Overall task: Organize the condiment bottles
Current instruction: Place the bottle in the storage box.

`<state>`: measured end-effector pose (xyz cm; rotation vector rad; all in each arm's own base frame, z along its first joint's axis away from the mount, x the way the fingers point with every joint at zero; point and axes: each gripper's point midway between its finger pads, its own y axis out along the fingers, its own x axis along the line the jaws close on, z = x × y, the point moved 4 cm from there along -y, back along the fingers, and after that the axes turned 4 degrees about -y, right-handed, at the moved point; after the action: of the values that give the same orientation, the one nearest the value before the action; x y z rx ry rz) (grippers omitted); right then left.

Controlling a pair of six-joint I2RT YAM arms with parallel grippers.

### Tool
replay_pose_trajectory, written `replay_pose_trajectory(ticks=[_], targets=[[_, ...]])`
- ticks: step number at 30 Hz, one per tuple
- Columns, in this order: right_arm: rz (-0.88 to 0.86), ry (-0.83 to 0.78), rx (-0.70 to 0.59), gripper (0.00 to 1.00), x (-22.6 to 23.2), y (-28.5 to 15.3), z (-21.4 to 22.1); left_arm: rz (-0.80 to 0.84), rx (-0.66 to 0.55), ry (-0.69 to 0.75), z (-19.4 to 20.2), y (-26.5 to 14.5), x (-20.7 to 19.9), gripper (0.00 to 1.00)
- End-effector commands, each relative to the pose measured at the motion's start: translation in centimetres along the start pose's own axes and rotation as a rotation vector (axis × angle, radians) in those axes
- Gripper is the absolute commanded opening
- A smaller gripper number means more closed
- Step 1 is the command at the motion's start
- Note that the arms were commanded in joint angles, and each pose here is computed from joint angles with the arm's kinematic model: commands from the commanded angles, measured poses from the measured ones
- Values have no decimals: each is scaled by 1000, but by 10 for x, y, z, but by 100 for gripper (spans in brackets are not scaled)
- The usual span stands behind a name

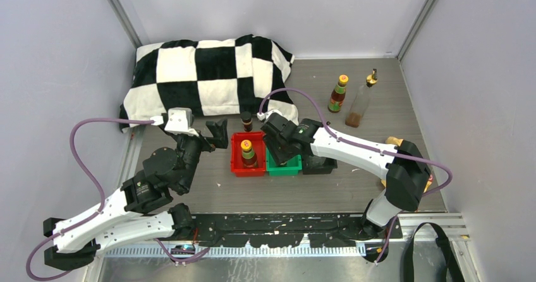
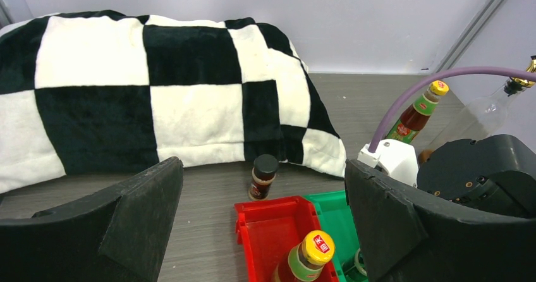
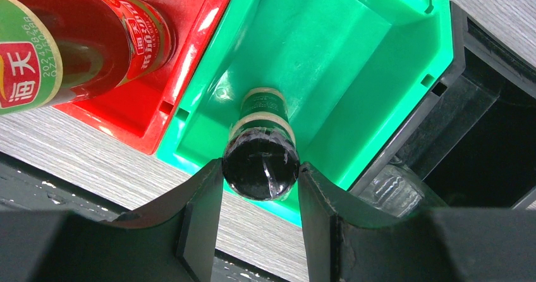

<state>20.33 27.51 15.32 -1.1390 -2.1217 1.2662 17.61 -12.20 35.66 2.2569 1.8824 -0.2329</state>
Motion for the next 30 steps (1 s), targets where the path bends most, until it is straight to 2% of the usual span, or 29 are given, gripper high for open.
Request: replay_pose_trajectory(ticks=[1,7,11,18,30], targets=[[-2,20,-27,4,0,0,-5,6,-13,-31,-5,-1,-2,100],[-2,22,-26,17,0,1,-5,5,-13,-30,-5,0,-1,100],[-1,22,-26,30,0,1,-5,4,-12,-26,-5,0,-2,100],[-1,22,-24,44,-1,1,-5,2,-11,-26,-4,0,-1,100],[-3,21,-25,59,-1,1,-5,5,-9,-28,-3,0,-2,100]])
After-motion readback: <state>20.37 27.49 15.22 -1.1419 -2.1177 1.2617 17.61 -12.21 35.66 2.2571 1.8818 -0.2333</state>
